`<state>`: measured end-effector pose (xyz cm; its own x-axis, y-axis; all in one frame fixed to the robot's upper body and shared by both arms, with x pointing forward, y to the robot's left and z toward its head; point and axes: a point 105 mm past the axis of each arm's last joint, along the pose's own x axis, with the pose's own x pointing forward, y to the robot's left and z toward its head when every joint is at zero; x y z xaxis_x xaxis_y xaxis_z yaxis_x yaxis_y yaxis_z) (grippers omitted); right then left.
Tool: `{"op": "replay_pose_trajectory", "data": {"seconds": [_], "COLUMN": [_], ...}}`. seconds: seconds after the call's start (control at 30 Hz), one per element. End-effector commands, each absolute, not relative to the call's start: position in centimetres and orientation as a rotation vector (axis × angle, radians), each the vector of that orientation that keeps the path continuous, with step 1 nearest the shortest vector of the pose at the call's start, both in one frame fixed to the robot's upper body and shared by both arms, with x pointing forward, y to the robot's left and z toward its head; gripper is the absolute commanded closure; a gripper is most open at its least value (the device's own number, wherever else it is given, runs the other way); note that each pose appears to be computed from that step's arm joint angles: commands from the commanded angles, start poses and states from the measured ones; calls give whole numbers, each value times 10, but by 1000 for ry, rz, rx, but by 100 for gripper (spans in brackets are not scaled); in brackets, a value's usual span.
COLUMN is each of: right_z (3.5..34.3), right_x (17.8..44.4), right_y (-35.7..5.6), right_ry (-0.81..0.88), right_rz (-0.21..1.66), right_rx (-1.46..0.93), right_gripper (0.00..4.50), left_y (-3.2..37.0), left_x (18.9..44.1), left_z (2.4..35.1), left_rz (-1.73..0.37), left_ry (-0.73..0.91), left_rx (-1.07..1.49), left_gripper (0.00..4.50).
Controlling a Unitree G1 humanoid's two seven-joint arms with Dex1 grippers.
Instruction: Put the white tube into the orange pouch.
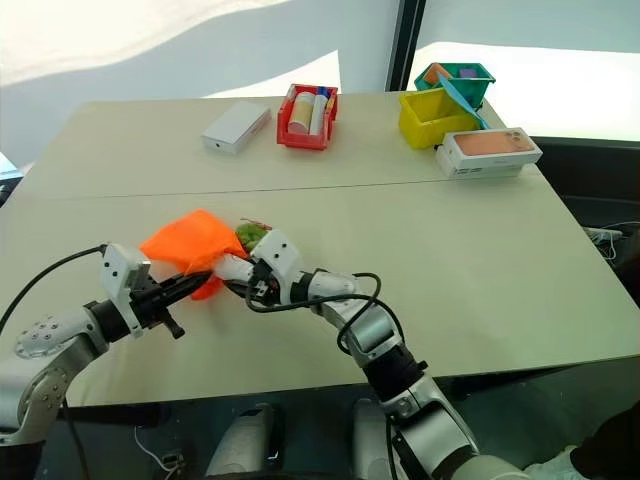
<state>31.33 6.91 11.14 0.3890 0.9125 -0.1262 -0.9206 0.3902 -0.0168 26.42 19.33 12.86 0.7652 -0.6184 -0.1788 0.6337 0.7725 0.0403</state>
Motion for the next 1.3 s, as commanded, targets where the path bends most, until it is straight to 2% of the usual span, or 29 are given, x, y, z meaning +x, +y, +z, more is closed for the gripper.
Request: {"op": "replay_pose_trajectory", "data": {"seconds": [0.03,0.23,0.3,0.37,0.47,0.5,0.63,0.83,1.0,1.2,1.3], "right_z": [122,121,121,123,125,127,136,147,139,130,125], "right_x": [321,333,330,324,316,316,302,295,310,328,335], "right_y": [85,101,104,104,102,100,79,48,24,35,46], "right_ry": [62,67,67,58,47,44,45,62,38,-56,-112], "right_rz": [1130,1060,1087,1126,1171,1174,1274,1303,1211,1152,1147], "right_rx": [-116,-143,-129,-126,-132,-131,-125,-95,-186,-376,-466], "right_gripper": [265,265,265,159,25,2,2,2,2,2,2], "left_y": [181,178,179,185,196,200,219,241,274,302,302], "left_x": [256,248,245,245,247,248,252,255,247,240,240], "left_z": [135,134,135,135,135,134,133,130,122,116,116], "left_rz": [-731,-745,-746,-719,-661,-647,-569,-500,-422,-351,-356], "left_ry": [139,151,156,157,152,154,145,152,201,235,228], "left_rx": [132,130,130,130,116,114,86,77,114,180,187], "left_gripper": [450,450,450,450,450,450,450,450,450,450,450]}}
